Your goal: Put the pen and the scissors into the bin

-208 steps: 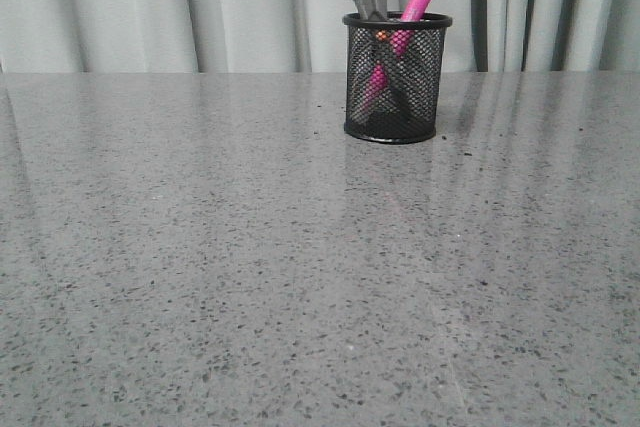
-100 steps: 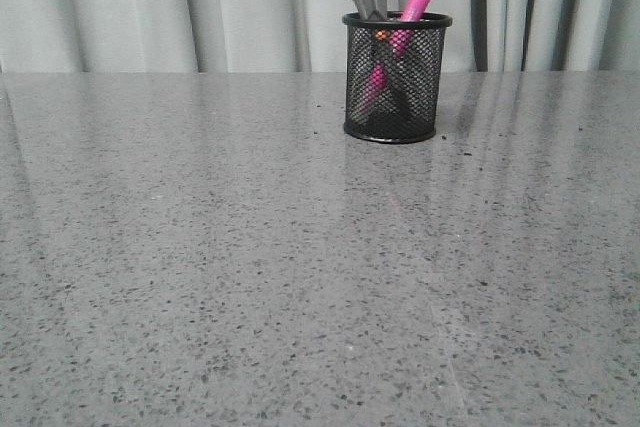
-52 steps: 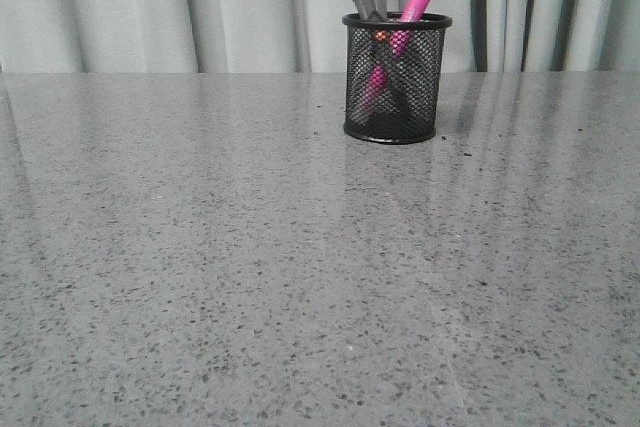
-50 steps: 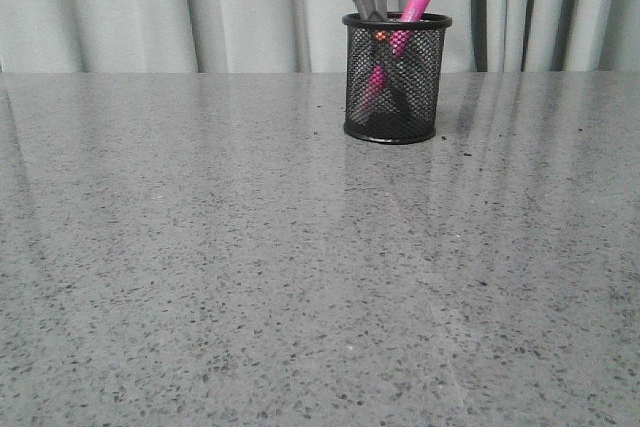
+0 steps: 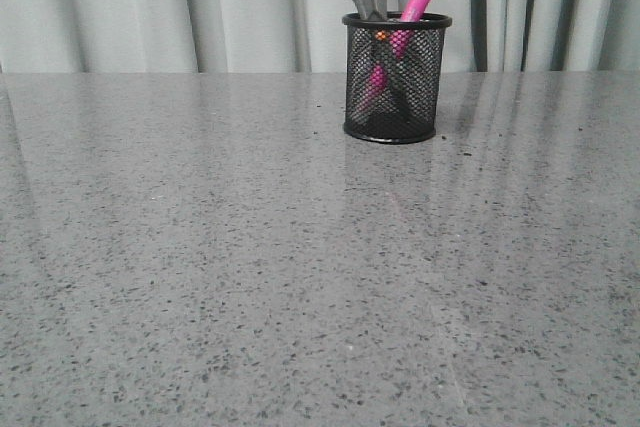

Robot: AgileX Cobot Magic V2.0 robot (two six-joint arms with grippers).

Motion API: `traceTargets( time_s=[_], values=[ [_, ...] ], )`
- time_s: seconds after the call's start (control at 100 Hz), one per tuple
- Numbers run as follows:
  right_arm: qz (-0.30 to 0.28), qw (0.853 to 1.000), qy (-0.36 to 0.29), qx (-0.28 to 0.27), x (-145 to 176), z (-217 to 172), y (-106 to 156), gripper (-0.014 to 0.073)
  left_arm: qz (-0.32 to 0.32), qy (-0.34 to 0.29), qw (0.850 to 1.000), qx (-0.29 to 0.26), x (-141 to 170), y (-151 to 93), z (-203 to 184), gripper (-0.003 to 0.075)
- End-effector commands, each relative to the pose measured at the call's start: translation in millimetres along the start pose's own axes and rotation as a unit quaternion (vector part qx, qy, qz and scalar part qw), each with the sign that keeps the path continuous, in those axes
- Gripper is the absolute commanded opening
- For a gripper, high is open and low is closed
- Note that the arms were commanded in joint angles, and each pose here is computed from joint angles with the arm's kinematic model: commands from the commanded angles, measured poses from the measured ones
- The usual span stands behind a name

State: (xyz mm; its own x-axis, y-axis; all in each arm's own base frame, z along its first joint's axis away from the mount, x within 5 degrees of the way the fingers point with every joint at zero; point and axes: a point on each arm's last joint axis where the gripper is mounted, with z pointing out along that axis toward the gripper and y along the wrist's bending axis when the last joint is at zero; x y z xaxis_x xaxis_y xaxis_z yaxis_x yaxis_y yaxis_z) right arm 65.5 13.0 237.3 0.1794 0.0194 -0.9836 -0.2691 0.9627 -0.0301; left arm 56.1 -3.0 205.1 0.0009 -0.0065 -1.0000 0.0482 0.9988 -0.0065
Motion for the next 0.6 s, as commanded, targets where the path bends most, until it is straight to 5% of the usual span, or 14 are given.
traceTargets(
  time_s=[0.0, 0.59],
  values=[
    [-0.011, 0.999, -0.025, 0.02, -10.4, 1.2, -3.8, -0.0075, -0.01, -0.029, 1.0, -0.001, 7.1, 0.4, -0.7, -0.0019],
    [-0.011, 0.999, -0.03, 0.029, -10.8, 1.0, -5.3, -0.0075, -0.01, -0.029, 1.0, -0.001, 7.1, 0.4, -0.7, -0.0019]
  ],
)
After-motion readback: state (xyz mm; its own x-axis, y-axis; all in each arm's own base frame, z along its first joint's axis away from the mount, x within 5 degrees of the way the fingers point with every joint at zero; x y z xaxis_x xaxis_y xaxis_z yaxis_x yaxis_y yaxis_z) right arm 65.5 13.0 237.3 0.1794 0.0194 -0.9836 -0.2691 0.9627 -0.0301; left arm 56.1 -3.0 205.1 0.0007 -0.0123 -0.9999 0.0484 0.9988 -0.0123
